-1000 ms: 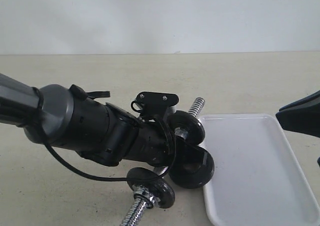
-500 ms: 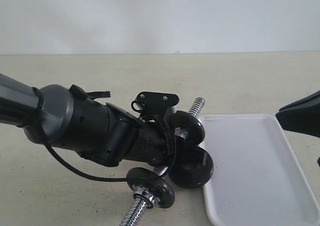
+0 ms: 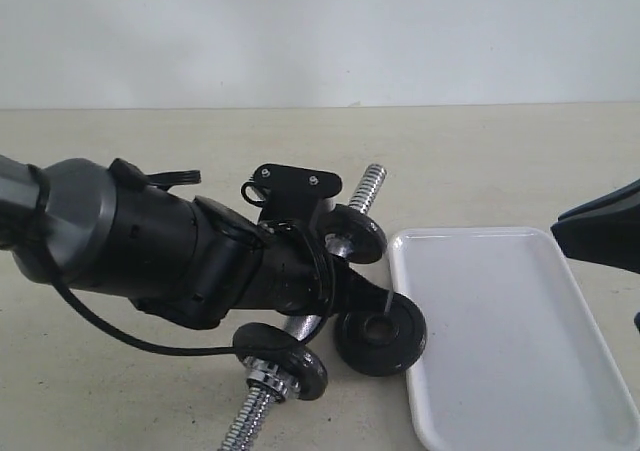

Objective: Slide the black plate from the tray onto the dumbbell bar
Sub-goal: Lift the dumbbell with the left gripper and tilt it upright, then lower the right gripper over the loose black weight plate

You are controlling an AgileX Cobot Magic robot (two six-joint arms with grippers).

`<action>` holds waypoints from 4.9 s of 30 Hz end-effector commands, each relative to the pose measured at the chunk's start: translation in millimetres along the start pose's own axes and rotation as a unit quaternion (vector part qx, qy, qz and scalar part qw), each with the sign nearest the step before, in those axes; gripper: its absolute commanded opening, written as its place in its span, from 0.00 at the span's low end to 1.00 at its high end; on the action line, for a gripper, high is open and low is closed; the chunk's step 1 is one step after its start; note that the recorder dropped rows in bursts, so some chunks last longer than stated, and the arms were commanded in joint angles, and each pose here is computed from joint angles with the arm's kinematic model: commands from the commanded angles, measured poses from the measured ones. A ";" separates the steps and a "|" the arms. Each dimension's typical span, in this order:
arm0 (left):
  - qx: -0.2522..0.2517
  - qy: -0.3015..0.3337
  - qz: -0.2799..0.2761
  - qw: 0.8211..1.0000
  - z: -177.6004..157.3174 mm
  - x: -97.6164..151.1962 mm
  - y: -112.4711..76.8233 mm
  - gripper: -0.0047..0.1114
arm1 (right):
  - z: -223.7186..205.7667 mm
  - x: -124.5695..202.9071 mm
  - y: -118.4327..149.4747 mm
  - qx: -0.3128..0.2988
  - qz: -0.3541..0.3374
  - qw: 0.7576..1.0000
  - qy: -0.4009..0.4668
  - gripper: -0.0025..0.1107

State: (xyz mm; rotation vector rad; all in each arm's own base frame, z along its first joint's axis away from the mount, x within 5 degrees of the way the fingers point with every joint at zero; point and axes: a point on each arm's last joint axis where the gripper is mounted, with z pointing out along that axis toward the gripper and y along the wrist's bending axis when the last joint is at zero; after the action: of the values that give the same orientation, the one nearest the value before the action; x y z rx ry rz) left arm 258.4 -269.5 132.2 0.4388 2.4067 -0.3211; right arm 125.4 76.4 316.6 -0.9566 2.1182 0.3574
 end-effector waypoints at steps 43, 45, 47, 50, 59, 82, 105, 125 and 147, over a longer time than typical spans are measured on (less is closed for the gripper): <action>-0.112 -0.124 0.185 0.968 -125.0 -30.1 41.4 0.08 | 33.2 11.7 -14.3 0.022 -0.009 0.998 0.050 0.02; -0.120 -0.126 0.183 0.968 -131.3 -26.5 45.8 0.08 | 43.1 11.1 -17.6 0.012 0.000 0.997 0.073 0.02; -0.121 -0.126 0.184 0.967 -136.1 -22.1 49.1 0.08 | 50.8 8.0 -20.2 -0.005 0.016 0.995 0.101 0.02; -0.122 -0.122 0.186 0.967 -139.7 -14.0 53.6 0.08 | 60.8 2.9 -23.6 -0.032 0.025 0.989 0.142 0.02; -0.147 -0.106 0.196 0.964 -144.7 2.3 66.0 0.08 | 88.4 -9.2 -24.6 -0.073 0.014 0.981 0.178 0.02; -0.148 -0.132 0.204 0.959 -161.3 -3.2 68.0 0.08 | 184.7 -17.1 25.9 -0.088 -0.058 0.975 0.194 0.58; -0.162 -0.129 0.214 0.955 -161.9 -3.4 70.3 0.08 | 186.5 -27.3 21.8 -0.065 -0.069 0.984 0.149 0.95; -0.161 -0.129 0.214 0.955 -161.8 -3.3 70.0 0.08 | 186.2 -24.1 21.6 -0.056 -0.014 0.984 0.170 0.95; -0.159 -0.129 0.214 0.955 -161.7 -3.3 69.7 0.08 | 217.3 -37.6 15.9 -0.047 0.034 0.955 0.292 0.95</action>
State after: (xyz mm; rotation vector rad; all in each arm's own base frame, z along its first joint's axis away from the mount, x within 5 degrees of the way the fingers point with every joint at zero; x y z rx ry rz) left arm 193.1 -156.0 222.8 0.7455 2.0843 0.1461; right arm 241.3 216.8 210.2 -1.1154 2.6245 0.2603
